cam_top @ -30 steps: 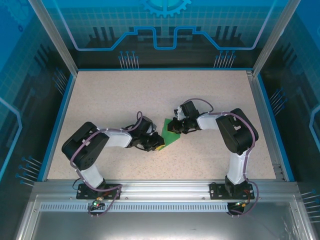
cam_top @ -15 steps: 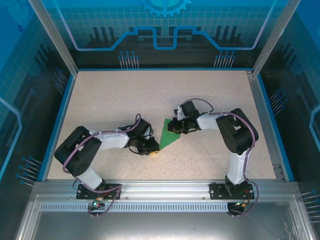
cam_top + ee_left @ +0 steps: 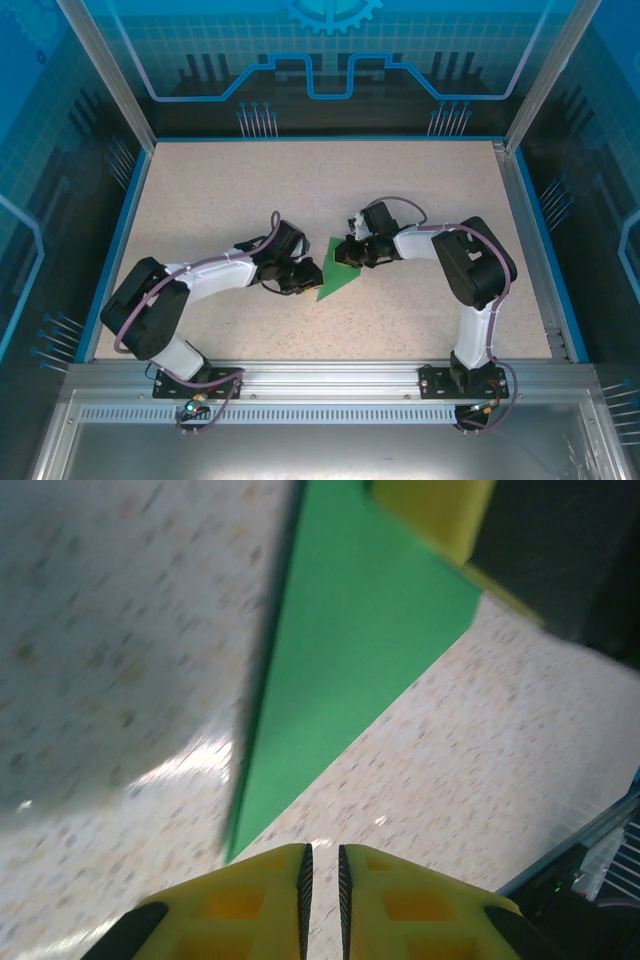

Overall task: Fold a paper plane with a square sheet of paper (pick it up from the middle)
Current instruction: Fourth fold the wing at the center of the table.

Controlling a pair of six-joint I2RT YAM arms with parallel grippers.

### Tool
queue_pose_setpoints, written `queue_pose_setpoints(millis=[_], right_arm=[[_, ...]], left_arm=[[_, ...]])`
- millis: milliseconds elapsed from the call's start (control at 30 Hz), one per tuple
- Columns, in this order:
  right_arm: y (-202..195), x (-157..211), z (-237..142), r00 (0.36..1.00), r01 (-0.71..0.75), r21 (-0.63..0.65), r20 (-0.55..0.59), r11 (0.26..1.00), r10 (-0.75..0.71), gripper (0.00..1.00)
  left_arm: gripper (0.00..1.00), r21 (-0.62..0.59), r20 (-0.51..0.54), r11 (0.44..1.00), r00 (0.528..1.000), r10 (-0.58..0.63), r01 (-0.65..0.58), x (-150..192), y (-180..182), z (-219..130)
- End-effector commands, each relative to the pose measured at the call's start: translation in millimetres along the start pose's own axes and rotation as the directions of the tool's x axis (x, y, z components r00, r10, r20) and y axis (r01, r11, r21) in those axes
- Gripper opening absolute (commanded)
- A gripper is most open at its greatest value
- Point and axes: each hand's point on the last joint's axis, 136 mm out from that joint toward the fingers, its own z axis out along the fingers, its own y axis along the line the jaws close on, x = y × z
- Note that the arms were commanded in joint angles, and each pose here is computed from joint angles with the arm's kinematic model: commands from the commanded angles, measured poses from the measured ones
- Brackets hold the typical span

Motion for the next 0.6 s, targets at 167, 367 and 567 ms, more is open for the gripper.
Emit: queue_pose_setpoints(millis=[167, 367, 567], right_arm=[[-63, 30, 7, 0.991, -0.104, 0.205, -0.061, 0.973, 0.119, 0.09], [-62, 29, 7, 0.991, -0.101, 0.2, -0.062, 0.975, 0.116, 0.09], [-58, 26, 4, 0.992, -0.098, 0.195, -0.058, 0.976, 0.111, 0.09]], left_arm=[[0.18, 0.015, -0.005, 1.0, 1.0, -0.011, 0.011, -16, -12, 23], [0.18, 0.01, -0.015, 1.0, 0.999, -0.029, 0.029, -17, -2, 39], [0.17, -0.051, -0.041, 0.997, 0.997, -0.063, 0.061, -8, 22, 51]])
